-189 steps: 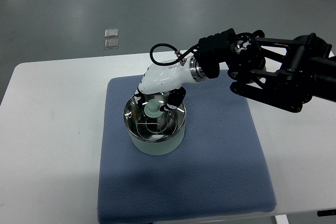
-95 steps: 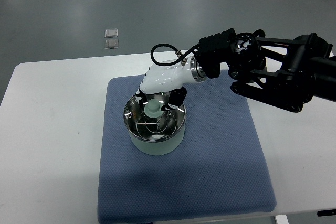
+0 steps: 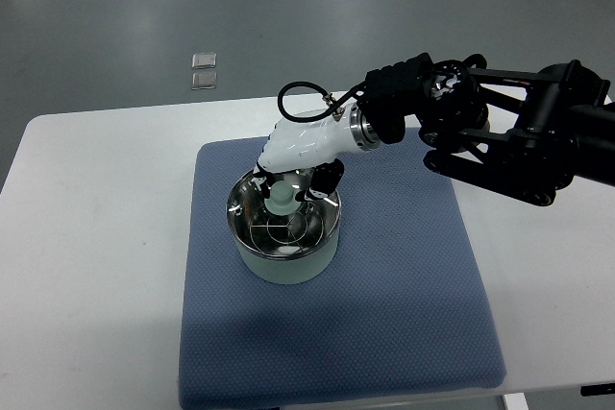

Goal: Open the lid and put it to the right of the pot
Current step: 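Tighten the right hand grip on the knob and begin lifting the lid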

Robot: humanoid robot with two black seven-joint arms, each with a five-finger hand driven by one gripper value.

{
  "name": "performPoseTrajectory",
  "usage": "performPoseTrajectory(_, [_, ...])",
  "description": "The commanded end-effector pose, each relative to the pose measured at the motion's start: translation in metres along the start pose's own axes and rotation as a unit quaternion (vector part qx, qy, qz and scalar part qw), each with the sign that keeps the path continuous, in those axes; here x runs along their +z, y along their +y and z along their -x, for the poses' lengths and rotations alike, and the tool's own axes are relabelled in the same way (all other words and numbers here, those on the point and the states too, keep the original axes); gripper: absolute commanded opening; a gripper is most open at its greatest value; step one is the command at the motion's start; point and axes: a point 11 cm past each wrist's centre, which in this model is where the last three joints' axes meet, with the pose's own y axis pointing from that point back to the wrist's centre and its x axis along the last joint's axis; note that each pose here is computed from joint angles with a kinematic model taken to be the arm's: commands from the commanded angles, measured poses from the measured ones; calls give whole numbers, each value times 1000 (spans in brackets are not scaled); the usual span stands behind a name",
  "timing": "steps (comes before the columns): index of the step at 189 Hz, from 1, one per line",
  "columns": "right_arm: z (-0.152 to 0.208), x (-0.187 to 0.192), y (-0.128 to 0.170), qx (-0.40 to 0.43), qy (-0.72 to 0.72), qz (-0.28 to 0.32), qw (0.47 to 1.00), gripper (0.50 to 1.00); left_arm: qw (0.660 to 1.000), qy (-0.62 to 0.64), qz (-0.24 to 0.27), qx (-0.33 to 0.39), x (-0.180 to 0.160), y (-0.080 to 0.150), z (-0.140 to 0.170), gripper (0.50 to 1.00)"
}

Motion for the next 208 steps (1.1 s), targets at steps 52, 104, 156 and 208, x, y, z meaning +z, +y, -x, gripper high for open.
performPoseTrajectory(52, [1, -1, -1, -3, 4, 1, 1000, 605, 1000, 0, 0, 0, 0, 0, 0, 1000])
performPoseTrajectory(104, [1, 1, 0, -3, 3, 3, 1000, 590, 1000, 0, 0, 0, 0, 0, 0, 1000])
performPoseTrajectory(156, [4, 3, 3, -12, -2, 4, 1000, 580, 1000, 0, 0, 0, 0, 0, 0, 1000])
performPoseTrajectory(208, [4, 5, 5, -11, -5, 5, 1000, 500, 1000, 0, 0, 0, 0, 0, 0, 1000])
